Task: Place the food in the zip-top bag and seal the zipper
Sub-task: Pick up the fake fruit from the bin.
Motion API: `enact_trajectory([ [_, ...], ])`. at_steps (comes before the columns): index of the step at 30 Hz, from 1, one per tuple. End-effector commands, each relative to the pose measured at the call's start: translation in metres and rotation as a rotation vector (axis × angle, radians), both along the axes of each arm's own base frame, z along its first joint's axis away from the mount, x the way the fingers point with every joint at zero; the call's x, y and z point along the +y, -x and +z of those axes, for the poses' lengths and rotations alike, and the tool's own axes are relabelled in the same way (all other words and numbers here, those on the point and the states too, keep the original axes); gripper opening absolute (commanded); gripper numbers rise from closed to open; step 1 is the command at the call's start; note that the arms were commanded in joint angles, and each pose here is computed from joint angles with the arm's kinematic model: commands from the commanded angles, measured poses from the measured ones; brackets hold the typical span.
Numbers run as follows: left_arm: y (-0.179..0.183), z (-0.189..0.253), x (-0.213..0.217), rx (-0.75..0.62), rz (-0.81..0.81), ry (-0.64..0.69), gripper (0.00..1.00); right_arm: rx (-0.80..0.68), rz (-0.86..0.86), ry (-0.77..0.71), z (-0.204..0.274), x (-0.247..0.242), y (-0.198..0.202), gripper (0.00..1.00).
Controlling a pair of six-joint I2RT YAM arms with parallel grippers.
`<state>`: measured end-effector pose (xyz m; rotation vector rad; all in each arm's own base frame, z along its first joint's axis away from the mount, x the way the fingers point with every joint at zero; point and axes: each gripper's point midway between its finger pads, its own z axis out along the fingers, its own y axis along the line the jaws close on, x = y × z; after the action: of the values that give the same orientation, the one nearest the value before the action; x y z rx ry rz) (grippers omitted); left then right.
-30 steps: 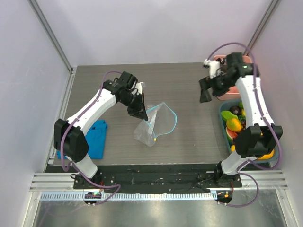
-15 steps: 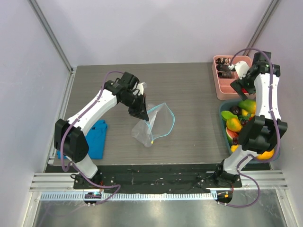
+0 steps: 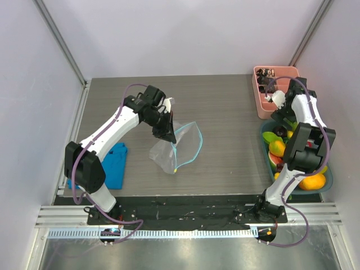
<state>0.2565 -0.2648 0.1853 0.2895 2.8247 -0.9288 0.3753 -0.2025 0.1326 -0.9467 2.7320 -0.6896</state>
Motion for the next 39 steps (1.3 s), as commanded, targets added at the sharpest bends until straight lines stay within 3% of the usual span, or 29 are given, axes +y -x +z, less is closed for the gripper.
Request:
enact_trajectory([
  [1,-0.008,0.011,-0.005,-0.059,-0.022,0.022,0.0,-0.029,0.006,0.065,0.003,-0.01,-0.008,0.92],
  [7,-0.009,0.011,-0.007,-0.053,-0.024,0.023,0.0,0.002,-0.002,0.064,-0.015,-0.011,-0.004,0.86],
  [13,-0.009,0.012,-0.007,-0.059,-0.028,0.023,0.0,0.005,0.001,0.061,-0.011,-0.007,0.007,0.57],
  [16,-0.009,0.013,-0.007,-0.06,-0.031,0.029,0.0,-0.003,-0.004,0.036,-0.001,-0.002,0.011,0.34],
  [20,-0.009,0.017,-0.009,-0.062,-0.038,0.041,0.0,-0.105,-0.024,-0.025,0.041,0.009,0.0,0.17],
  [23,-0.01,0.026,-0.013,-0.083,-0.044,0.073,0.0,-0.228,-0.028,-0.163,0.083,0.039,-0.014,0.06],
  [25,-0.01,0.036,-0.021,-0.08,-0.038,0.131,0.0,-0.292,-0.039,-0.339,0.1,0.074,-0.018,0.01],
  [30,-0.007,0.056,-0.042,-0.015,-0.045,0.269,0.0,-0.487,-0.022,-0.755,0.181,0.164,-0.026,0.01],
  [31,-0.003,0.06,-0.046,0.018,-0.057,0.305,0.0,-0.509,-0.064,-0.947,0.2,0.194,-0.025,0.01],
  [34,-0.003,0.066,-0.054,0.08,-0.045,0.379,0.0,-0.579,-0.061,-1.301,0.266,0.251,-0.018,0.01],
  [36,-0.001,0.073,-0.058,0.093,-0.058,0.41,0.0,-0.548,-0.019,-1.514,0.294,0.293,0.006,0.01],
  [37,-0.001,0.076,-0.058,0.09,-0.063,0.417,0.0,-0.66,0.104,-1.571,0.327,0.304,0.004,0.01],
  [38,0.0,0.082,-0.059,0.081,-0.07,0.431,0.0,-0.58,-0.011,-1.696,0.314,0.316,0.007,0.01],
  [39,0.0,0.085,-0.059,0.081,-0.072,0.44,0.0,-0.577,0.025,-1.756,0.323,0.333,0.016,0.01],
])
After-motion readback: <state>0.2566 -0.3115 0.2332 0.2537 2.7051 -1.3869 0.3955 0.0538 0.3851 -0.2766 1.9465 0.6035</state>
